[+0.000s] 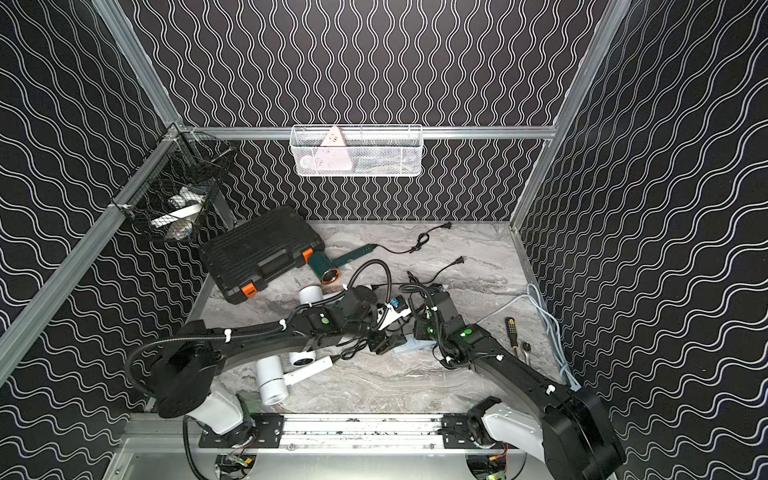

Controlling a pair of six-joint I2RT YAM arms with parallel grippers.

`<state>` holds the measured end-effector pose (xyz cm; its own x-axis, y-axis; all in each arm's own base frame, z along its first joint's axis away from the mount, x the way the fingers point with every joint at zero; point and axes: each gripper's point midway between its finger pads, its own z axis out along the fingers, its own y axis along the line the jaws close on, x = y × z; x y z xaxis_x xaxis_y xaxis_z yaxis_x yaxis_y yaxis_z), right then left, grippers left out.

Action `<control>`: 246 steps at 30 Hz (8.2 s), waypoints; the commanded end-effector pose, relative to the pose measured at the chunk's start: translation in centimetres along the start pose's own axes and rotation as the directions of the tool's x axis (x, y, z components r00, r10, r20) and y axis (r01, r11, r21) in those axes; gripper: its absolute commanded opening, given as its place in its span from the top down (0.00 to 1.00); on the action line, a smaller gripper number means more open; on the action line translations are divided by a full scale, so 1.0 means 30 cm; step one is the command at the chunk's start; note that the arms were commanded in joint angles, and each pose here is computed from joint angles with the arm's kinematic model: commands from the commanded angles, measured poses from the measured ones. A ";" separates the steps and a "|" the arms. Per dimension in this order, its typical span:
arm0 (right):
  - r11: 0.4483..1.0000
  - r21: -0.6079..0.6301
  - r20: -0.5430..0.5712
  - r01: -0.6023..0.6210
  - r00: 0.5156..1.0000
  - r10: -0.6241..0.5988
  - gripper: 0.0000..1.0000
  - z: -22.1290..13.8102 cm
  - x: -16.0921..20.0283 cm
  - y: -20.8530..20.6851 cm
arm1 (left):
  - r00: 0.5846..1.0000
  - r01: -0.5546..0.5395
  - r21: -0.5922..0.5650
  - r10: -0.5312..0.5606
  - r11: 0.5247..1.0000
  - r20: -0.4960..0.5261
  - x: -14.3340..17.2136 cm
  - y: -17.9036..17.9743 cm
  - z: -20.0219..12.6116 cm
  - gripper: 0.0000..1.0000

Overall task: Charge the blow dryers
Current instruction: Insert the plug into the socket, then pick up the plug from the center of the board.

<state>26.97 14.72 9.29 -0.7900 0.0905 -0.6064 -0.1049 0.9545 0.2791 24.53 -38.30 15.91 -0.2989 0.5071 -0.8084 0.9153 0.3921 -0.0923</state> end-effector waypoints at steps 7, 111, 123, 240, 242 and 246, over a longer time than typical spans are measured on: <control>1.000 -0.017 -0.004 0.002 1.000 -0.003 1.00 0.012 0.023 0.000 | 0.993 0.115 -0.031 -0.115 0.993 0.029 -0.067 0.013 -0.215 0.26; 0.986 0.168 -0.181 0.005 0.983 0.026 1.00 0.030 0.319 -0.008 | 0.981 0.191 -0.076 -0.187 0.979 0.057 0.016 0.049 -0.433 0.27; 0.969 0.246 -0.245 -0.033 0.965 0.095 1.00 0.036 0.394 -0.064 | 0.980 0.196 -0.070 -0.192 0.978 0.060 0.015 0.040 -0.445 0.27; 0.852 0.177 0.062 -0.492 0.870 0.489 0.15 -0.252 -0.197 -0.350 | 0.992 0.126 -0.144 -0.129 0.982 -0.014 -0.310 0.706 0.331 1.00; 0.856 0.176 0.062 -0.485 0.874 0.483 0.15 -0.261 -0.201 -0.346 | 0.994 0.107 -0.167 -0.107 0.980 0.010 -0.368 0.714 0.239 1.00; 0.870 0.191 0.081 -0.455 0.890 0.448 0.15 -0.280 -0.209 -0.355 | 0.999 0.047 -0.200 -0.044 0.979 0.018 -0.420 0.696 0.071 1.00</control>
<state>28.04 2.12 15.97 -0.7030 0.5562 -0.4432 0.3947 0.8235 0.4075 49.37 -39.37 17.73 -0.4304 0.4631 -0.7748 0.7968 0.5983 -0.0850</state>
